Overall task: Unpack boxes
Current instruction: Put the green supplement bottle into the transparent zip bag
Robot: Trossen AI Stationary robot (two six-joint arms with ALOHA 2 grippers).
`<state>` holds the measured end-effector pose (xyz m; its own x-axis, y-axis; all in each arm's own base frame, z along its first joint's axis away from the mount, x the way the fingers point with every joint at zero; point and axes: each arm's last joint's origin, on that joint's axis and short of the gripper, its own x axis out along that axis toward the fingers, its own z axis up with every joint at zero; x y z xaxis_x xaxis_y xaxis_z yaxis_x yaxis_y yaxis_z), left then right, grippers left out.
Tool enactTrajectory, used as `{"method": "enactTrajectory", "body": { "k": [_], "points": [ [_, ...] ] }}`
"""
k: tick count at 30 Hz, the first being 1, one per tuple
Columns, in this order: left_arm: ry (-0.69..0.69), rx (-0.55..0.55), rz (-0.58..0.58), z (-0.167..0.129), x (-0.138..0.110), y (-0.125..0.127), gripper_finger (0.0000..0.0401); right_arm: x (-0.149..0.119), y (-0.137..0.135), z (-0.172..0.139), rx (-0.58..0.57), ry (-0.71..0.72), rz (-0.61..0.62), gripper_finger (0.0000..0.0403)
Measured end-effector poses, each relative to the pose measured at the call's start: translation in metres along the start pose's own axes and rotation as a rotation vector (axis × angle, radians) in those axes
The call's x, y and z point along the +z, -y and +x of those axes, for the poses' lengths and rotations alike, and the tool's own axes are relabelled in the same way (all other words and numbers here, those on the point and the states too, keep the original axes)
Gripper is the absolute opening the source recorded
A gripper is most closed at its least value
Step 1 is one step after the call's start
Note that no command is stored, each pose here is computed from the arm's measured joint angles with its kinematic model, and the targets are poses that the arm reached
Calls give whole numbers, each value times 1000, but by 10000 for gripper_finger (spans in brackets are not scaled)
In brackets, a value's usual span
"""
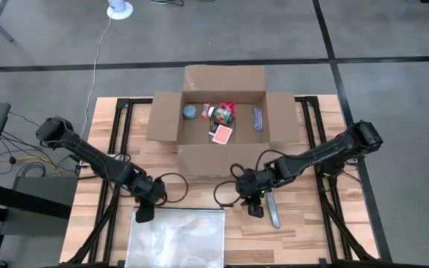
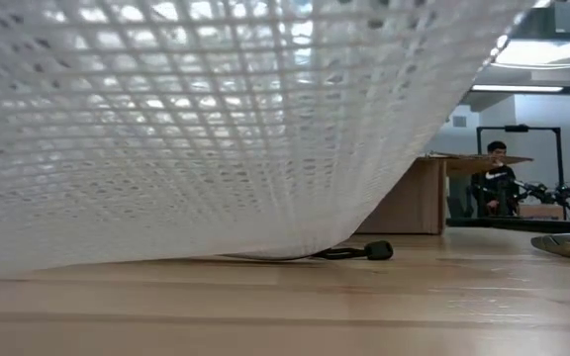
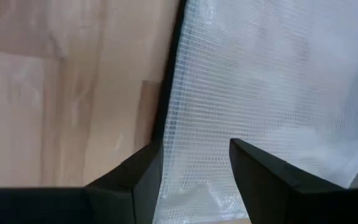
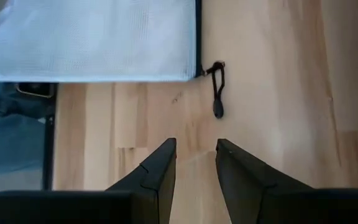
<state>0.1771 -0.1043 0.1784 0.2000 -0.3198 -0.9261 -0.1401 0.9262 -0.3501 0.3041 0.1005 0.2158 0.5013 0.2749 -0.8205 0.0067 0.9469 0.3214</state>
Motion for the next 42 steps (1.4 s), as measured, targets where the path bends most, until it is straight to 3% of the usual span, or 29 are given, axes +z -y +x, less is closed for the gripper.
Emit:
{"method": "enactTrajectory", "body": {
  "k": [7, 13, 16, 20, 22, 27, 30, 37, 42],
  "points": [
    [-78, 94, 70, 33, -2, 6, 167, 4, 1, 0, -21, 43, 0, 102],
    [-193, 171, 42, 55, 1, 2, 158, 4, 1, 0, -30, 49, 7, 102],
    [-187, 188, 73, 56, 3, 5, 115, 3, 1, 0, -33, 44, 6, 102],
    [-182, 176, 100, 55, 7, 4, 23, 2, 1, 2, -40, 32, 4, 102],
    [-186, 175, 99, 54, 8, 4, 9, 2, 2, 2, -47, 27, 1, 102],
    [-165, 186, 118, 29, 15, 15, 1, -2, 4, 2, -68, -4, 3, 102],
    [-69, 166, 136, 1, 25, 29, 0, -2, 4, 2, -73, -5, 2, 102],
    [2, 318, 149, -60, 36, 42, 0, 2, 7, -1, -78, 15, -12, 102],
    [87, 452, 178, -98, 49, 45, 0, 24, 7, -31, -55, 130, -53, 102]
  ]
}}
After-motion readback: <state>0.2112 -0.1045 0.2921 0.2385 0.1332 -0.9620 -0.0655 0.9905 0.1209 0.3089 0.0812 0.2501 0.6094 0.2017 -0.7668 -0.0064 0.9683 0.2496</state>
